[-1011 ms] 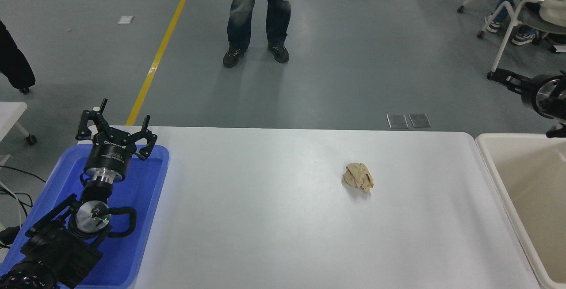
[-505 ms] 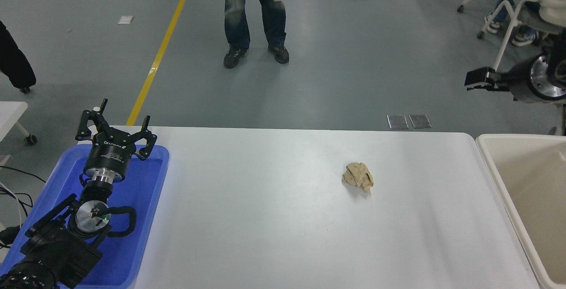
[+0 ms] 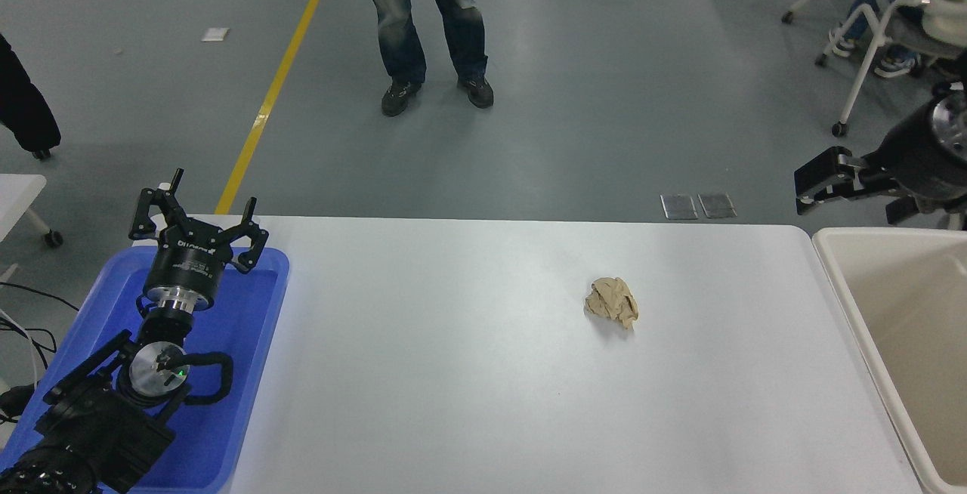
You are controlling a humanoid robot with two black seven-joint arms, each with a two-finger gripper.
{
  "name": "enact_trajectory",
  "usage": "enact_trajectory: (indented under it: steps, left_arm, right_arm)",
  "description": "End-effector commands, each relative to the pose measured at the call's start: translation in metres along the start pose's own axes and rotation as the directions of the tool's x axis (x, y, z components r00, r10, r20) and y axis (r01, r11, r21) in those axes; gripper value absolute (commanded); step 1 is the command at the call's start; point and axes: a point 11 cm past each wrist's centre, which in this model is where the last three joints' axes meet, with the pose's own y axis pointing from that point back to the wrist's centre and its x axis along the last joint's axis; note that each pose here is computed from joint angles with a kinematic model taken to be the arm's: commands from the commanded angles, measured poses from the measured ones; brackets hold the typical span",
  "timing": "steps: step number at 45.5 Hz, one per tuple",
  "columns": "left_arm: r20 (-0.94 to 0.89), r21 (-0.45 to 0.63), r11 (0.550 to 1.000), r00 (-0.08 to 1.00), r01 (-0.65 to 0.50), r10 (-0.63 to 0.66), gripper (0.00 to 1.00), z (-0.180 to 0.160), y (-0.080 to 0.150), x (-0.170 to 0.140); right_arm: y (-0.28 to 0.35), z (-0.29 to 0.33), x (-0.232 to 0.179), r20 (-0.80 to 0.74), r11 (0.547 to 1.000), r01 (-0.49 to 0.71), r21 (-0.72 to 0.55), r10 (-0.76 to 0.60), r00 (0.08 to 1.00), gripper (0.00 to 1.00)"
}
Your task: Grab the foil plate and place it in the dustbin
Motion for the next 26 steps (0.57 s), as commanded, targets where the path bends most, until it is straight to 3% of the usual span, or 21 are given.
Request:
enact_trajectory:
  steps: [1, 26]
  left_arm:
    - [0.0, 0.0, 1.0, 1.0, 0.0, 0.0, 1.0, 0.0, 0.0, 0.0]
    - [-0.001, -0.001, 1.0, 1.0, 0.0, 0.0, 1.0, 0.0001, 0.0, 0.0]
  right_arm:
    - [0.0234, -0.0065, 0.0018, -0.025, 1.0, 0.003, 0.006, -0.002, 1.0, 1.0]
    - [0.0251, -0.0069, 0.0026, -0.025, 1.0, -0.003, 0.008, 0.003, 1.0, 1.0]
